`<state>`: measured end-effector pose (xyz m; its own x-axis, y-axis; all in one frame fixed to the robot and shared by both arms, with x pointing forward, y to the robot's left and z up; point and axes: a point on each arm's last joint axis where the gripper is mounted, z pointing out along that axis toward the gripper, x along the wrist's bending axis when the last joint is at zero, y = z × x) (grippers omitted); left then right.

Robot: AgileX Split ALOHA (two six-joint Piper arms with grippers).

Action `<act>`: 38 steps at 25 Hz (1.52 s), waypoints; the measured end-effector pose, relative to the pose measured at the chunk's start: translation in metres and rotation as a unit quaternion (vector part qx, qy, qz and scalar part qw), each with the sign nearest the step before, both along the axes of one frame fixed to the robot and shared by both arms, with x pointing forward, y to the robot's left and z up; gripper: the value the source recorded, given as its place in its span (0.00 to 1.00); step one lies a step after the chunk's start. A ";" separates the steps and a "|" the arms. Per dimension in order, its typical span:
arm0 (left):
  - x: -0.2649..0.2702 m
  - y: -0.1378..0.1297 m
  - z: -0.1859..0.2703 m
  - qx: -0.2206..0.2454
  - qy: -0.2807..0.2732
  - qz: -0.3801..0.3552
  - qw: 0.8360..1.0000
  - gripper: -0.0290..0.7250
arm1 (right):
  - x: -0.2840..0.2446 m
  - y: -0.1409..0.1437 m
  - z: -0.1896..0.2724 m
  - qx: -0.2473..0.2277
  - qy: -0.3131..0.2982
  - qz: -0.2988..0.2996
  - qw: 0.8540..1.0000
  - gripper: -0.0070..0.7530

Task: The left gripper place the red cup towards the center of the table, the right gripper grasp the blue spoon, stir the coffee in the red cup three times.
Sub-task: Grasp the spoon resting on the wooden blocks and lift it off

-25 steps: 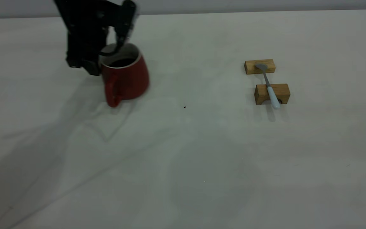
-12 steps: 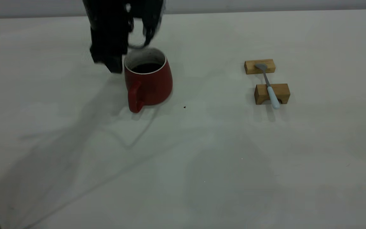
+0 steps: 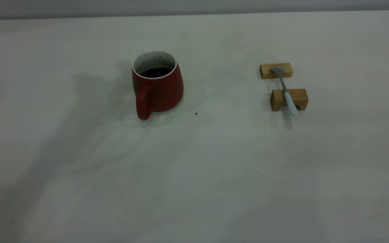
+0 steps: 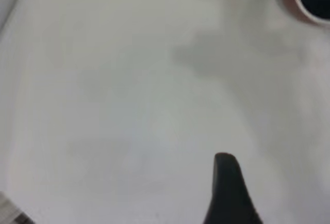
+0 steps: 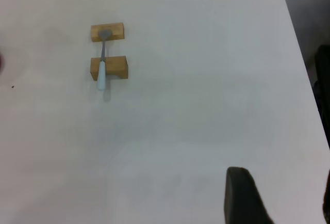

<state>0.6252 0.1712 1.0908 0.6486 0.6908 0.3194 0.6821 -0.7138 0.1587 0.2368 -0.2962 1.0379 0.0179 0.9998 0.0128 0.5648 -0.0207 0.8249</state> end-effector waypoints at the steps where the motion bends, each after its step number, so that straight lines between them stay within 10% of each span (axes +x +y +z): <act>1: -0.007 0.003 0.015 -0.011 -0.020 0.015 1.000 0.77 | 0.000 0.000 0.000 0.000 0.000 0.000 1.000 0.55; 15: -0.186 0.074 0.132 -0.159 -0.186 0.153 0.957 0.77 | 0.000 0.000 0.000 0.000 0.000 0.000 1.000 0.55; 26: -0.363 0.144 0.058 -0.218 -0.279 0.291 0.889 0.77 | 0.000 0.000 0.000 0.000 0.000 0.000 1.000 0.55; 38: -0.398 0.138 -0.044 -0.243 -0.262 0.342 0.869 0.77 | 0.000 0.000 0.000 0.000 0.000 0.000 1.000 0.55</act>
